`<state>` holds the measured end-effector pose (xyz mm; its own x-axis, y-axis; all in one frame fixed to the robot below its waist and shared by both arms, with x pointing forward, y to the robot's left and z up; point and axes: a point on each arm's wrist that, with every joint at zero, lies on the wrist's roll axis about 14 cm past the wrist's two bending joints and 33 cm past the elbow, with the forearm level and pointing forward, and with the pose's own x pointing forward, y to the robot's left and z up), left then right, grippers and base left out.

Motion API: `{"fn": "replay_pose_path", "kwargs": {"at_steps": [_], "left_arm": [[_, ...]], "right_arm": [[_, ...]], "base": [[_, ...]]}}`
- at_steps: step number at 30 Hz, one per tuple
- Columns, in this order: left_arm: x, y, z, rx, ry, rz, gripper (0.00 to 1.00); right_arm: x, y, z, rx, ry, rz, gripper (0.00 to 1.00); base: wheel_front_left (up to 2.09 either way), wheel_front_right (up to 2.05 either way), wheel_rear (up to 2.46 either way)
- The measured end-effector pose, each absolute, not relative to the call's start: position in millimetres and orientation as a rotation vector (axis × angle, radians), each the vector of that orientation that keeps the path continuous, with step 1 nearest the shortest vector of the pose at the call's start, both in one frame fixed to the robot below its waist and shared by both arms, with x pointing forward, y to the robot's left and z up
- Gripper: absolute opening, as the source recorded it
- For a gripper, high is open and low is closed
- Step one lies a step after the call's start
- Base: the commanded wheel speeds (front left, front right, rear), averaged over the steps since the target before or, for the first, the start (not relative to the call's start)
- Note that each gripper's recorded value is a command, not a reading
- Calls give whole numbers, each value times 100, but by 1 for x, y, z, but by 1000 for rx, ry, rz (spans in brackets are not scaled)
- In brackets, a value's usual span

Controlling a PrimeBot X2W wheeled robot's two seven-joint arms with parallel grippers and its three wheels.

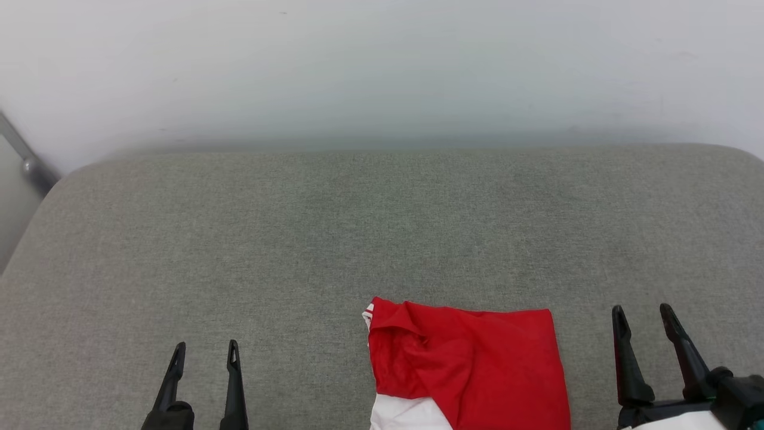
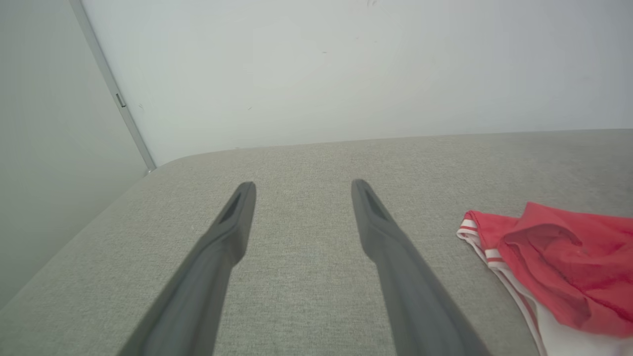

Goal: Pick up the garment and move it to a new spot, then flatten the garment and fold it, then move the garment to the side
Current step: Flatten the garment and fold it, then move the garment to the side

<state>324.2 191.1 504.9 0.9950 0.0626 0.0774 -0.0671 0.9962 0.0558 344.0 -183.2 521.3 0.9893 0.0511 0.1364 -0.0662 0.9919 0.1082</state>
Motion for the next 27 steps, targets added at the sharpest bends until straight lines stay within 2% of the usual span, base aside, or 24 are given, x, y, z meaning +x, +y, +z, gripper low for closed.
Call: {"fn": "replay_pose_path", "kwargs": {"at_steps": [19, 27], "left_arm": [[318, 192, 504, 47, -72, 66, 100], [319, 191, 502, 46, -65, 60, 100]], "right_arm": [[330, -183, 509, 149, -97, 50, 100], [364, -193, 580, 24, -290, 87, 100]], "base": [[0, 0, 0], [0, 0, 0]]}}
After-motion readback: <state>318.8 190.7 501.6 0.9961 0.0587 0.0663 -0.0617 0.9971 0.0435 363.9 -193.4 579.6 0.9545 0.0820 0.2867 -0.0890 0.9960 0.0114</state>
